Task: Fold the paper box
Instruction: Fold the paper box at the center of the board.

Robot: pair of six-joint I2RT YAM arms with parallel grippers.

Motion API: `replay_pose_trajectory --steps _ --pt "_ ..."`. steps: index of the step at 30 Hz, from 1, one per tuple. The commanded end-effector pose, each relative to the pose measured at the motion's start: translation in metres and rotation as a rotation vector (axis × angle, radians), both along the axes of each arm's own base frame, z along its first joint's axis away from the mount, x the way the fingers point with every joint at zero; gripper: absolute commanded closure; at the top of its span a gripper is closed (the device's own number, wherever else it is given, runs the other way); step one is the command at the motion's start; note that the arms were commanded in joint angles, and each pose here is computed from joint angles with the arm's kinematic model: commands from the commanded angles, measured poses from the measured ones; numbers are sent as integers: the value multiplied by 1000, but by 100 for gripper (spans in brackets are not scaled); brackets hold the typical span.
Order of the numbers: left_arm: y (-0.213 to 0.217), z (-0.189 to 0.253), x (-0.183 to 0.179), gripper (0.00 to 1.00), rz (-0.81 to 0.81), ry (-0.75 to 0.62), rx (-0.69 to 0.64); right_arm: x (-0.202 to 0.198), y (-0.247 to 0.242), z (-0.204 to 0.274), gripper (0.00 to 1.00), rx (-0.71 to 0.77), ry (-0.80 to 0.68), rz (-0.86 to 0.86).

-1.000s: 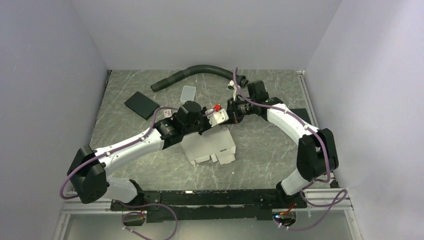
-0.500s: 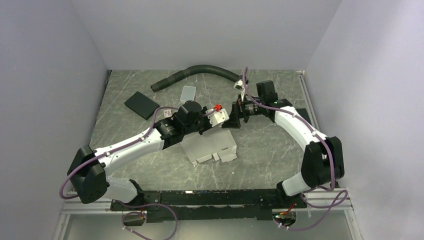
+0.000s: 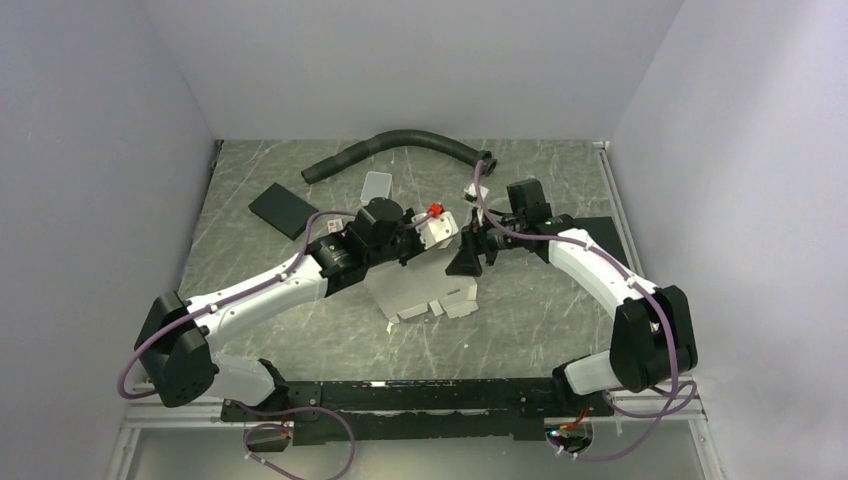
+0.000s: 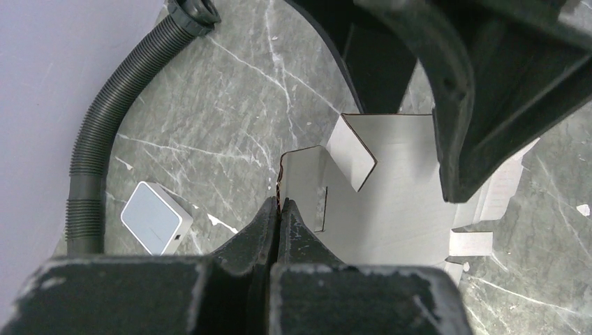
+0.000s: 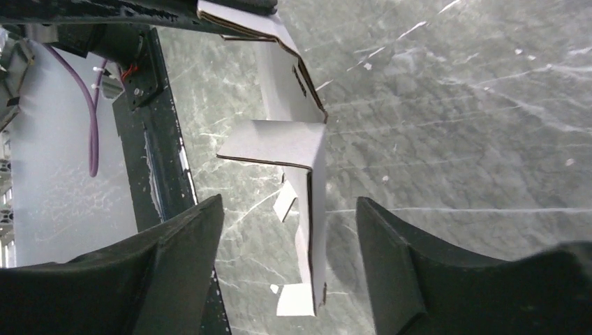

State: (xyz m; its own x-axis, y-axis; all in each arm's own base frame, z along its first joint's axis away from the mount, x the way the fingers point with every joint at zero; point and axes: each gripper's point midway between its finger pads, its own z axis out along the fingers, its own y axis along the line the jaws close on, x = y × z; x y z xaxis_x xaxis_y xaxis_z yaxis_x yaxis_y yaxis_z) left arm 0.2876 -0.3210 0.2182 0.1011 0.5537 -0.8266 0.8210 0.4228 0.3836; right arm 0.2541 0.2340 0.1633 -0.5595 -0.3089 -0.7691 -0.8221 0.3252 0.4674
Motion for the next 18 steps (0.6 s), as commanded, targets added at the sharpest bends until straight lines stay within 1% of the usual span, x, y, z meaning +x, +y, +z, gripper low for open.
replay_pose_trajectory --steps 1,2,5,10,13,15,18 --pt "-6 33 6 100 32 -37 -76 12 3 0 38 -36 -105 -16" --pt "-5 33 7 100 37 -35 -77 13 2 -1 45 -43 -109 -22" --pt "-5 33 6 100 42 -29 -83 16 1 -3 62 -56 -116 -43" --pt "0 33 10 100 88 -20 -93 21 -1 -2 84 -65 -128 -67" --pt "1 33 10 97 108 -2 -107 22 -1 -1 95 -66 -135 -71" --pt "2 34 8 90 119 11 -121 23 -1 0 98 -67 -141 -71" --pt "6 41 6 74 151 21 -157 24 -3 2 100 -71 -165 -74"
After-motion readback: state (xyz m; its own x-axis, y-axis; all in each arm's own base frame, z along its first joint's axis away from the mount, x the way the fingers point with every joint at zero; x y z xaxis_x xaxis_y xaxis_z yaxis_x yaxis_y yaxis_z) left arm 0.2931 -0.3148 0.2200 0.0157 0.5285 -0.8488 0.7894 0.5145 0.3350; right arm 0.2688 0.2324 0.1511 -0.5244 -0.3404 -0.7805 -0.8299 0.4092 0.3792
